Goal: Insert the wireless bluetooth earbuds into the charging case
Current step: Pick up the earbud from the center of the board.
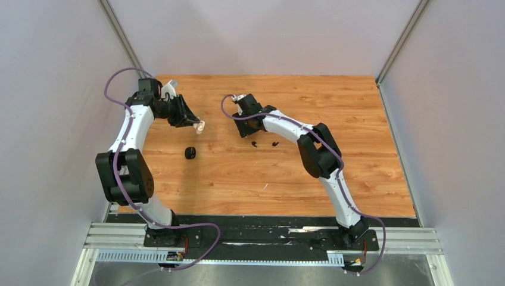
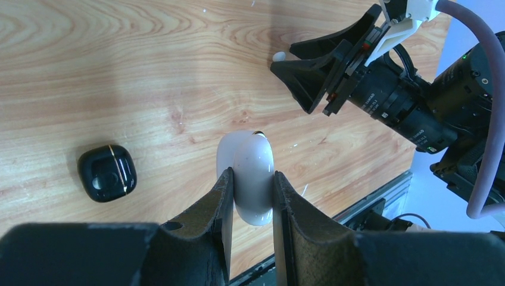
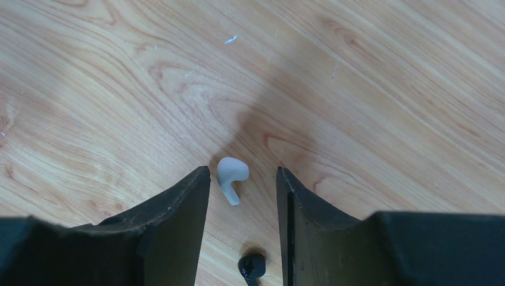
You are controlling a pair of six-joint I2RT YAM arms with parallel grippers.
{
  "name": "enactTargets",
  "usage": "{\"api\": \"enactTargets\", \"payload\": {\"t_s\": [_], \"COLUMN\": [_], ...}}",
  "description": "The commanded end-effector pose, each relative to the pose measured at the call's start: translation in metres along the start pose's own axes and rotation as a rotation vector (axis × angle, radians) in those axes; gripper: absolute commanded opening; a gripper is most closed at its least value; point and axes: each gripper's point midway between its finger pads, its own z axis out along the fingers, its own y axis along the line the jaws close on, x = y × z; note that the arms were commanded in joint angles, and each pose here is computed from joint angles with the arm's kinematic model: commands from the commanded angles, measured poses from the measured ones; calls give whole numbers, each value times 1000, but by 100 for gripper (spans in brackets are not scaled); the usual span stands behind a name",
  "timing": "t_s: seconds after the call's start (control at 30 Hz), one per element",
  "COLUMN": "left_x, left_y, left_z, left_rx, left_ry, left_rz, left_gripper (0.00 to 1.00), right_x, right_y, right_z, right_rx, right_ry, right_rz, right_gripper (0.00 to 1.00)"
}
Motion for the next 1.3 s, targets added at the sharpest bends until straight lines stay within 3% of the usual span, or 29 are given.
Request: {"api": "enactTargets", "payload": {"t_s": [0.0,0.5,0.83,1.03,1.17,1.27], "left_x": [-10,-10,-9,-15,-3,10], "left_y": [-15,-15,-9,-11,-41,-65], "left_z": [-15,-13,-6,2,14,22], "left_rx": [40,44,46,78,255,374], "left_ry": [-59,-52,-40,-32,41,109], "left_rz": [30,31,32,72,191,293], "left_gripper": [0,0,0,0,0,0], "right_x": [-13,-1,-18,-40,-61,-65], "right_y": [5,0,5,32,40,38], "right_z": [3,18,-11,-65,-144,-204], "right_rx": [-3,-1,-113,-466,-841,-1096], "right_ry": [-33,-4,-34,-87,-211,-335], "right_rz": [15,7,-6,-31,-103,-259], "right_gripper": [44,29,0,0,0,0]}}
